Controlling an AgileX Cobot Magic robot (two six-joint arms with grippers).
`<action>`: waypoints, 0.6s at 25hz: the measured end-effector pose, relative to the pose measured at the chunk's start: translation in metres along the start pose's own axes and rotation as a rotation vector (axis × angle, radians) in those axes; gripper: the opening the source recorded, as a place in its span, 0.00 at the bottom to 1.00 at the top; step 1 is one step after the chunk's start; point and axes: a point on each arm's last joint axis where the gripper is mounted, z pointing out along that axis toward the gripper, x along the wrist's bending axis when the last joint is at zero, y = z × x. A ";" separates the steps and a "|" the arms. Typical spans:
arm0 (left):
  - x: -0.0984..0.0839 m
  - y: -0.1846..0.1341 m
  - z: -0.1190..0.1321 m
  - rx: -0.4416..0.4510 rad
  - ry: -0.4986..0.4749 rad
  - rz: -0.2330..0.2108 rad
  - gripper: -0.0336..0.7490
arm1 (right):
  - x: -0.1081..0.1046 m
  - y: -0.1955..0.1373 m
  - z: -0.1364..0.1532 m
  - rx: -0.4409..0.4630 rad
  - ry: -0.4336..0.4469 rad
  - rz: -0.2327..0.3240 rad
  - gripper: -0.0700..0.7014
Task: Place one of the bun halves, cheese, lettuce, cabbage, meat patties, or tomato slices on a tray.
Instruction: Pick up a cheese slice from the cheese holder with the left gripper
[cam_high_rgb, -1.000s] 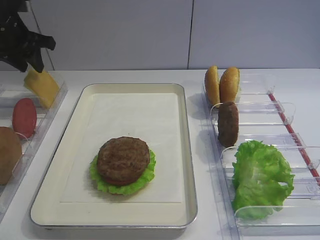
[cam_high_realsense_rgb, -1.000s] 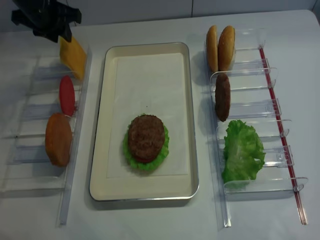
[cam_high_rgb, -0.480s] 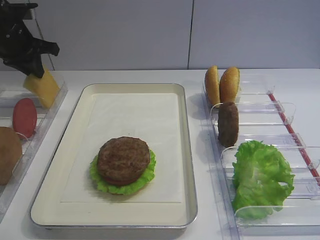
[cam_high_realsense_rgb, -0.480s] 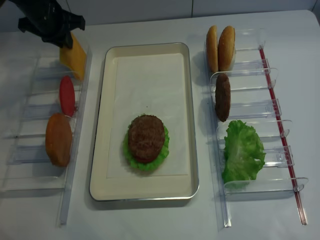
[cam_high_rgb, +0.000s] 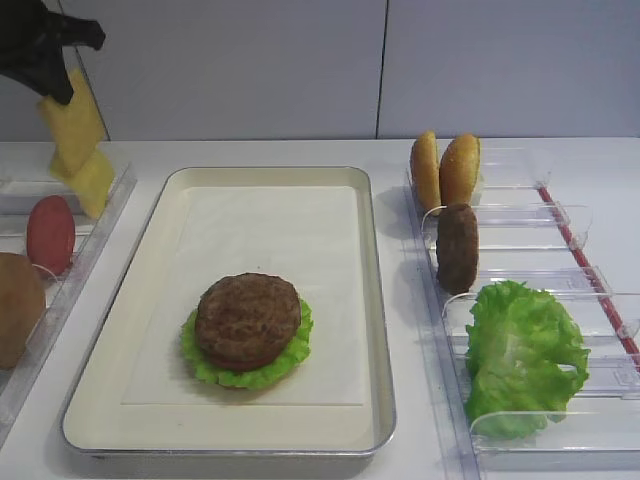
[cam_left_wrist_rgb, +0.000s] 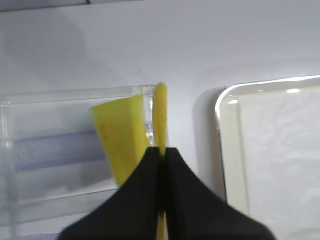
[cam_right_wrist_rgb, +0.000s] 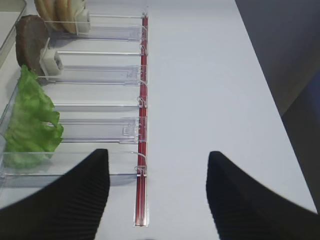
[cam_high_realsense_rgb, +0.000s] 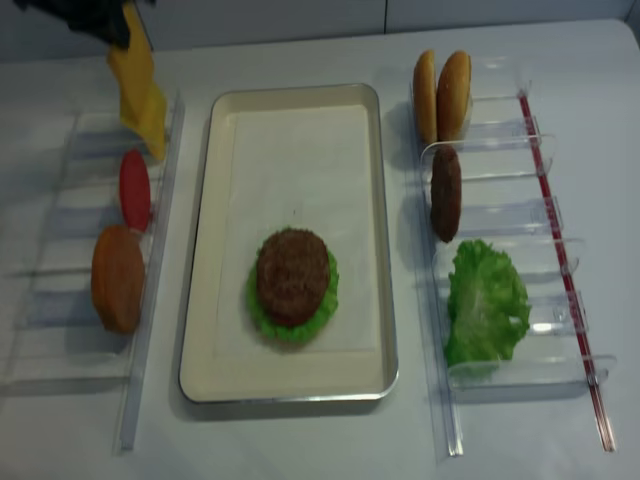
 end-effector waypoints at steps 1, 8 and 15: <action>-0.003 0.000 -0.007 -0.013 -0.019 -0.005 0.03 | 0.000 0.000 0.000 0.000 0.000 0.000 0.66; -0.018 -0.009 -0.037 -0.050 -0.149 -0.024 0.03 | 0.000 0.000 0.000 0.000 0.000 0.000 0.67; -0.052 -0.044 -0.068 -0.059 -0.324 0.070 0.03 | 0.000 0.000 0.000 0.000 0.000 0.000 0.67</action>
